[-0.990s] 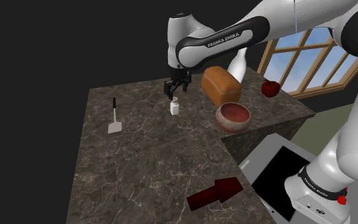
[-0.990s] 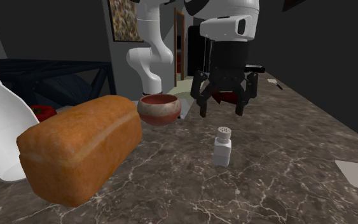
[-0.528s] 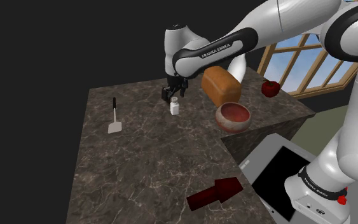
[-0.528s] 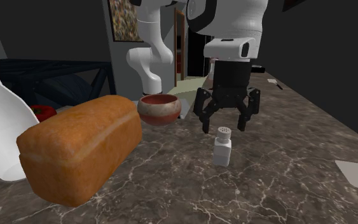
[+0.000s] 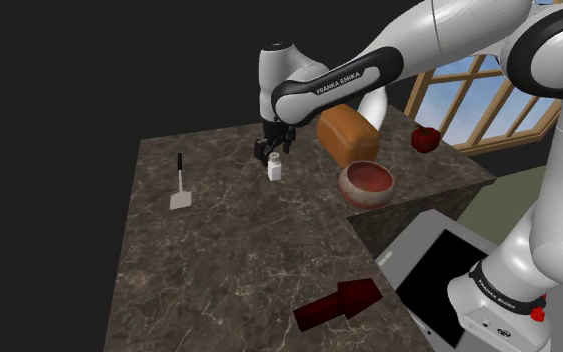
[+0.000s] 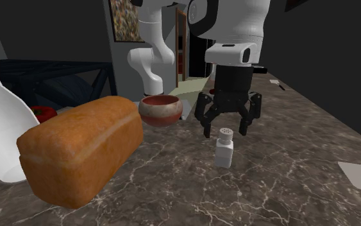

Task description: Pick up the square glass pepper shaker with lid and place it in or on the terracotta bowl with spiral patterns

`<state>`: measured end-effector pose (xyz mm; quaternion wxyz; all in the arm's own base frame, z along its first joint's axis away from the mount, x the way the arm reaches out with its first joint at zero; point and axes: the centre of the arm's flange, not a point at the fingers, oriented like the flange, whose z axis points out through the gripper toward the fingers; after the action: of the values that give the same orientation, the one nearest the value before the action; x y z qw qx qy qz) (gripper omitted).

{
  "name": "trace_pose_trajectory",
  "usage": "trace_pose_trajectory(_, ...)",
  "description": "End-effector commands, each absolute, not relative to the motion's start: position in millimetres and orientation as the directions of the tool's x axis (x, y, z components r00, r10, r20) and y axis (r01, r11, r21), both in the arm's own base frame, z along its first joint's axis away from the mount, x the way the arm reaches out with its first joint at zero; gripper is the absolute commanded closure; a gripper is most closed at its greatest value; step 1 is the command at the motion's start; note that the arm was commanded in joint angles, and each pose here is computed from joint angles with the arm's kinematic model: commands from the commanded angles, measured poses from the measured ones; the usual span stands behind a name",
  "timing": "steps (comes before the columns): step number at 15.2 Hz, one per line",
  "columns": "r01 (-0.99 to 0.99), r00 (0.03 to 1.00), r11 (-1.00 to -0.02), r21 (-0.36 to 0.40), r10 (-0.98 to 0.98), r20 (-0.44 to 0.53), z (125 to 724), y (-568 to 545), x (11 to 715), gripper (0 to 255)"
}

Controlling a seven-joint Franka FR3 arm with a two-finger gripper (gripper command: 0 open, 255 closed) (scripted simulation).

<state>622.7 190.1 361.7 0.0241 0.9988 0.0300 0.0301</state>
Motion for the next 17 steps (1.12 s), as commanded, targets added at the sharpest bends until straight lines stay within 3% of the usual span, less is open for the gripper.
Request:
trace_pose_trajectory(1, 0.059, 0.996, -0.997, 0.05, 0.061, 0.059, 361.7, 190.1, 622.7, 255)
trace_pose_trajectory(10, 0.059, 0.996, -0.997, 0.05, 0.061, 0.059, 361.7, 190.1, 622.8, 255)
trace_pose_trajectory(17, 0.059, 0.996, -0.997, 0.05, 0.061, 0.059, 398.7, 190.1, 622.8, 255)
